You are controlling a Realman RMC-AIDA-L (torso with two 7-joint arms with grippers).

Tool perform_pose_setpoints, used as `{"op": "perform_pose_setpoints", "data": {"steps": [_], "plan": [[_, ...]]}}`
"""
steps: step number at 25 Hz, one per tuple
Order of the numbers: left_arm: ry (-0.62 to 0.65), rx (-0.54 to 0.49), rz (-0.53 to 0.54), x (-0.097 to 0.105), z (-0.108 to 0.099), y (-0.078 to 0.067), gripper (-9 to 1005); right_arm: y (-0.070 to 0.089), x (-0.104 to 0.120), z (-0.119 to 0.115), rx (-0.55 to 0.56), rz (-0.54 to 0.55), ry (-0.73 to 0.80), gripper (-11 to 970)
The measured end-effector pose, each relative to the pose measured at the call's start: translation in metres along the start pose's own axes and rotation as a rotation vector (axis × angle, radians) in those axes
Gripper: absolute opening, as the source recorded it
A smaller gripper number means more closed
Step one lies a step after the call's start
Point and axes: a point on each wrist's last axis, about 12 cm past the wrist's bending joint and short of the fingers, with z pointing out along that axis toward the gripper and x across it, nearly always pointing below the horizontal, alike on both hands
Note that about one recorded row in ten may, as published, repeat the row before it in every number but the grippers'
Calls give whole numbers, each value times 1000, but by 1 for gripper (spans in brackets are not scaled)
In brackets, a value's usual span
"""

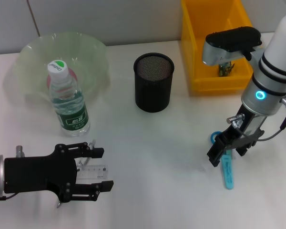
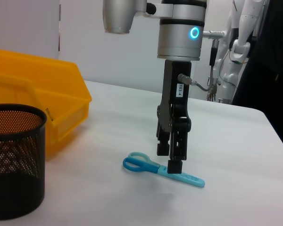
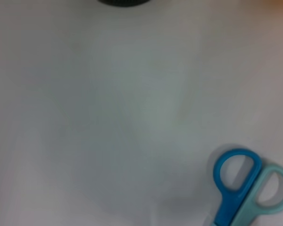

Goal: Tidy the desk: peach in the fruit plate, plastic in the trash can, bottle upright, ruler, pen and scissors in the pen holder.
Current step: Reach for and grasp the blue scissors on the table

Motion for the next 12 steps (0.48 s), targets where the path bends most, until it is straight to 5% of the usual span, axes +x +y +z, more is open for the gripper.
{"op": "perform_pose_setpoints", "data": {"steps": [12], "plan": [[-3, 1, 6, -2, 1, 1, 812, -3, 0, 7, 5, 11, 9, 802]]}}
